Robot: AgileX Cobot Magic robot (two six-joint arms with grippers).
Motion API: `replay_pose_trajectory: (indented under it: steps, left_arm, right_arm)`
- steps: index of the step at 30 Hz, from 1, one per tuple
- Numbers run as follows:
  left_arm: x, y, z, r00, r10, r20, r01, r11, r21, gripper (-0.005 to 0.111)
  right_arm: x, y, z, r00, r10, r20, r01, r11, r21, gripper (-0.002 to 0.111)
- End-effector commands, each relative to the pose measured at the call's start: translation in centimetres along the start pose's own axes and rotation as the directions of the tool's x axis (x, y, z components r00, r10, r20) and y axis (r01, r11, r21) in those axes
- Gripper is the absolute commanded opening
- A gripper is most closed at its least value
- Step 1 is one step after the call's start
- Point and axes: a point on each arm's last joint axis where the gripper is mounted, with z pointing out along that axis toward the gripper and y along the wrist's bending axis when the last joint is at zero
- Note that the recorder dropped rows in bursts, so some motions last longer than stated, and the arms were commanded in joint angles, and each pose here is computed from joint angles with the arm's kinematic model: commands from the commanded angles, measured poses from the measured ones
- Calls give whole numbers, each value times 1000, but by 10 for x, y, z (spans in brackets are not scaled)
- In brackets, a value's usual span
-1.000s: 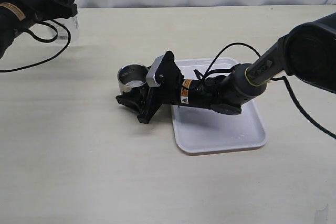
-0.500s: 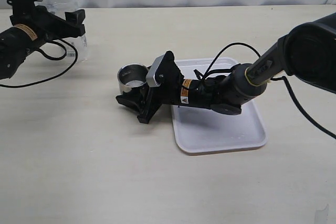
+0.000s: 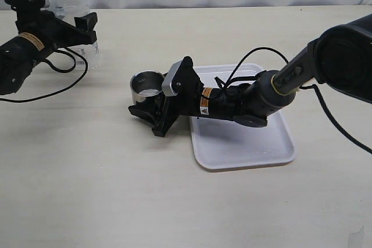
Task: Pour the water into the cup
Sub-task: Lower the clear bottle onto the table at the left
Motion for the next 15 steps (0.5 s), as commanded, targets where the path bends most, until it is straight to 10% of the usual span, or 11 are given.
replay_pose_trajectory:
  steps: [1,15]
  left_arm:
    - [1,2,2,1000,-9,9,9,1000,-2,0]
    - [1,2,2,1000,-2,9,2,1000,-2,10]
  right_arm:
    - [0,0,1,1000,-3,3,3,1000,-1,4]
    - [0,0,1,1000,-3,3,3,1000,-1,4]
